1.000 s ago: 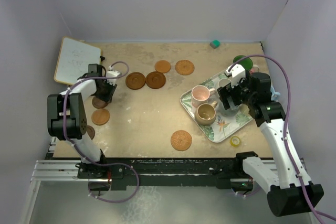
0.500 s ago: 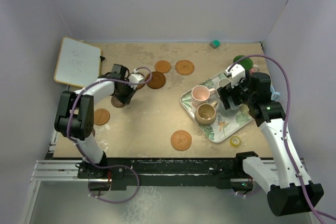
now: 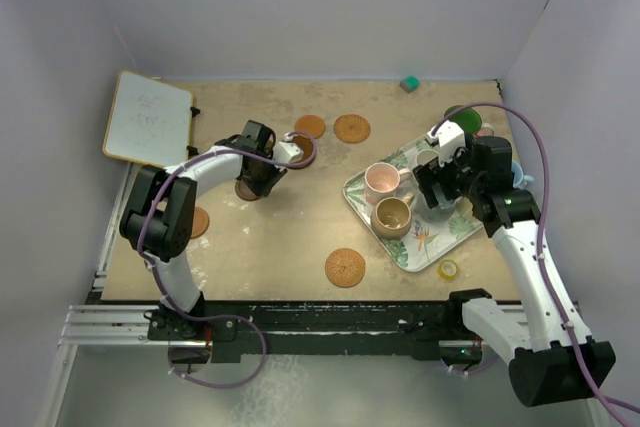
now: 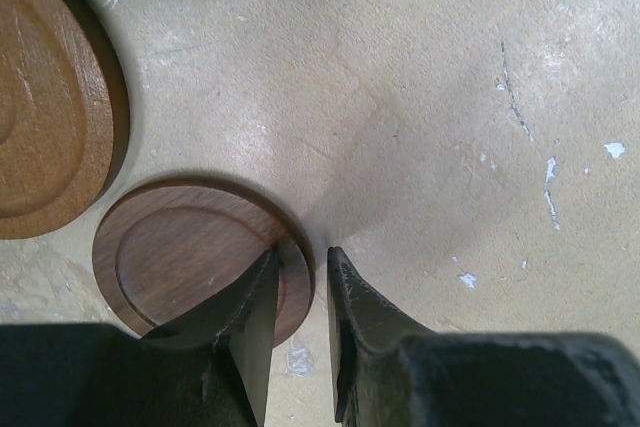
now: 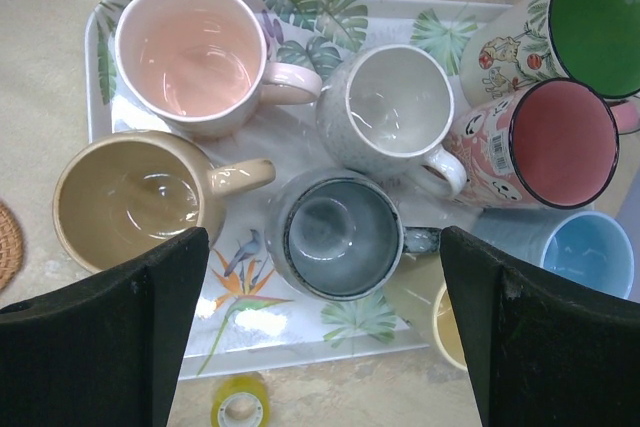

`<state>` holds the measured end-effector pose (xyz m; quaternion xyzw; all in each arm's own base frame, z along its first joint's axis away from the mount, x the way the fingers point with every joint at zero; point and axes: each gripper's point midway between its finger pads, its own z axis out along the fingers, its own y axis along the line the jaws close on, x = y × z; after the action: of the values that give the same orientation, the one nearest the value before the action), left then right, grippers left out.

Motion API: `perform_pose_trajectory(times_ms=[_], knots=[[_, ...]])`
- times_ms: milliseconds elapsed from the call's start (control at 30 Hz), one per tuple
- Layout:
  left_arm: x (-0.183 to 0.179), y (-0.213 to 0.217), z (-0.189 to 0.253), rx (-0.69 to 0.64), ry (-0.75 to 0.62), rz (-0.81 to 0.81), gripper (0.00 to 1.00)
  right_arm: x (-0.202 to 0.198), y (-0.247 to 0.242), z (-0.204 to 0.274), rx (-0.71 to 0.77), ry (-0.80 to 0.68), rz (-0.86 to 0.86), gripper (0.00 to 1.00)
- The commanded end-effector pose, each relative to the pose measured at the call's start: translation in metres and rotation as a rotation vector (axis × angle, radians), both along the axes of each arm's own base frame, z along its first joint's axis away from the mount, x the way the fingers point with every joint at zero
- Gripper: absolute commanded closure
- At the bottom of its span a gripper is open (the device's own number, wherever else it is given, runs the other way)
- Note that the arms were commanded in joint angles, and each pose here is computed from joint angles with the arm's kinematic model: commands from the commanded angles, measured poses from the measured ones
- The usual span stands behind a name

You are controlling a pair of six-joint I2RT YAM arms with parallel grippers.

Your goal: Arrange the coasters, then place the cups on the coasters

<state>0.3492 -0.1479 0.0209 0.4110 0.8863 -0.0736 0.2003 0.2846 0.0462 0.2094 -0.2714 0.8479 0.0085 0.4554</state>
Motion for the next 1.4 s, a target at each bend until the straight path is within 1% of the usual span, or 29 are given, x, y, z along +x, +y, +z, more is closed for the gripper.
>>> perform_pose_trajectory(times_ms=[0, 167, 333, 533, 667, 867, 1067, 1133, 1233, 1367], knots=[[-0.052, -0.009, -0.038, -0.041, 0.238, -0.014, 0.78, 0.008, 0.000, 0.018, -0.009, -0.061, 0.006, 0.00], [-0.047, -0.009, -0.027, -0.037, 0.216, -0.017, 0.74, 0.007, 0.001, 0.019, -0.006, -0.063, 0.009, 0.00], [-0.037, -0.014, 0.006, -0.074, 0.135, -0.028, 0.62, 0.007, 0.002, 0.018, -0.004, -0.062, 0.011, 0.00], [-0.033, -0.023, 0.045, -0.143, 0.042, -0.066, 0.51, 0.006, 0.003, 0.020, 0.000, -0.065, 0.014, 0.00], [-0.035, -0.018, 0.057, -0.141, -0.013, -0.066, 0.47, 0.006, 0.003, 0.021, 0.002, -0.067, 0.019, 0.00], [-0.022, -0.006, 0.063, -0.088, -0.091, -0.017, 0.46, 0.005, 0.004, 0.020, 0.006, -0.064, 0.023, 0.00], [0.007, 0.005, 0.060, -0.049, -0.159, 0.041, 0.48, 0.006, 0.003, 0.020, 0.002, -0.063, 0.021, 0.00], [0.021, 0.010, 0.059, -0.072, -0.154, 0.085, 0.49, 0.006, 0.003, 0.019, 0.001, -0.060, 0.021, 0.00], [0.042, 0.015, 0.060, -0.142, -0.136, 0.156, 0.50, 0.006, 0.004, 0.018, 0.000, -0.059, 0.023, 0.00], [0.066, 0.016, 0.056, -0.165, -0.139, 0.179, 0.52, 0.007, 0.003, 0.016, -0.003, -0.052, 0.021, 0.00]])
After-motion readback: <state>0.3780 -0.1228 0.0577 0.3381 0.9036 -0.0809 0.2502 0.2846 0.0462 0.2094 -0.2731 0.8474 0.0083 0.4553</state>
